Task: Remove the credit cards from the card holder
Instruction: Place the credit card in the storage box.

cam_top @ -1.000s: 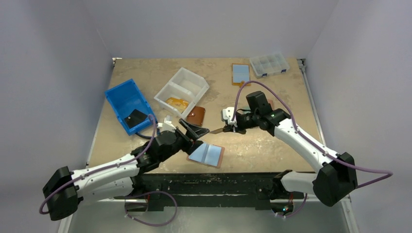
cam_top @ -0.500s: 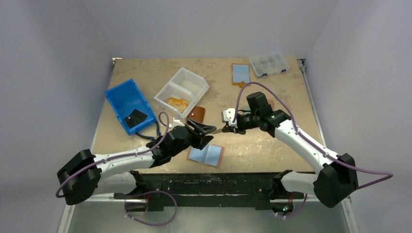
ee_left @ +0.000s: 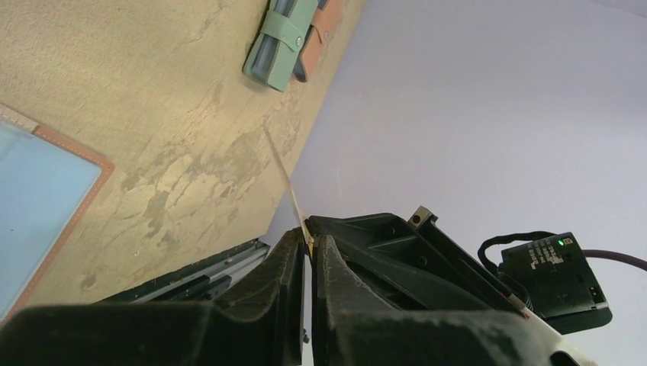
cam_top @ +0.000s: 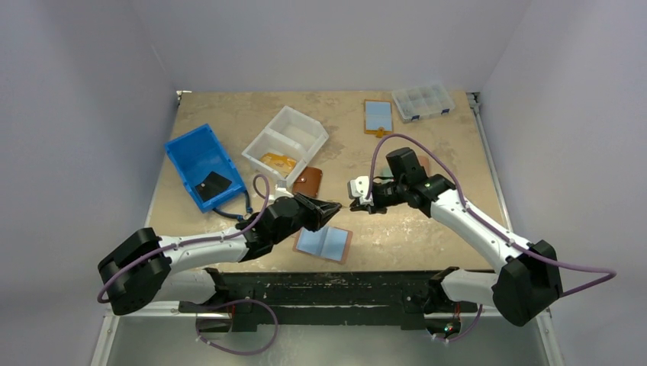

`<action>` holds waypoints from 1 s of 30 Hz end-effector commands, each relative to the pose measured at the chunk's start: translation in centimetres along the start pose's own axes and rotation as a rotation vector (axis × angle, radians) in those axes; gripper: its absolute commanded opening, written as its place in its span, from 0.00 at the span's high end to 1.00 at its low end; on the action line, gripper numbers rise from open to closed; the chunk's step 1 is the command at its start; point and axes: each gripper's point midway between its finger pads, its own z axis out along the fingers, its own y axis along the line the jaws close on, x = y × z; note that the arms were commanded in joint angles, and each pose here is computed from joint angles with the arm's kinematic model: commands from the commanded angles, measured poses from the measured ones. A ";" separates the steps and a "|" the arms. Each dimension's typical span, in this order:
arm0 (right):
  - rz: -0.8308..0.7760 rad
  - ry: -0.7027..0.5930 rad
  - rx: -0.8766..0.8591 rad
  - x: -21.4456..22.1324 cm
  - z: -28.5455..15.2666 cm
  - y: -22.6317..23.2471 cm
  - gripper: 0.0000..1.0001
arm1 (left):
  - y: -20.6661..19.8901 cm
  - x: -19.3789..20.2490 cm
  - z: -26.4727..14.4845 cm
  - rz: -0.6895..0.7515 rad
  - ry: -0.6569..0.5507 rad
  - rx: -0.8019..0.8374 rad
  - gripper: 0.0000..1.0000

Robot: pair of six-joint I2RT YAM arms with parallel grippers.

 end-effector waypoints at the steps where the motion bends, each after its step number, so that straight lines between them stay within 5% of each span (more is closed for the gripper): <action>1: -0.062 -0.046 -0.050 -1.2 0.0 1.1 0.85 | -2.6 1.1 0.0 0.001 0.041 0.072 1.00; 7: -0.041 -0.056 -0.025 -2.2 -1.2 0.4 0.43 | -1.2 -1.0 -0.4 0.088 -0.038 0.031 1.00; 11: -0.016 -0.052 0.024 -2.2 -2.6 -0.5 0.26 | 0.4 -4.7 -1.0 0.215 -0.157 -0.039 1.00; 23: 0.036 -0.027 0.030 -0.9 -2.5 -0.8 0.25 | -3.0 -16.3 -0.8 0.487 -0.405 -0.128 1.00; 30: 0.045 -0.031 0.018 -0.7 -2.3 -0.6 0.26 | -3.5 -21.4 0.8 0.512 -0.462 -0.253 1.00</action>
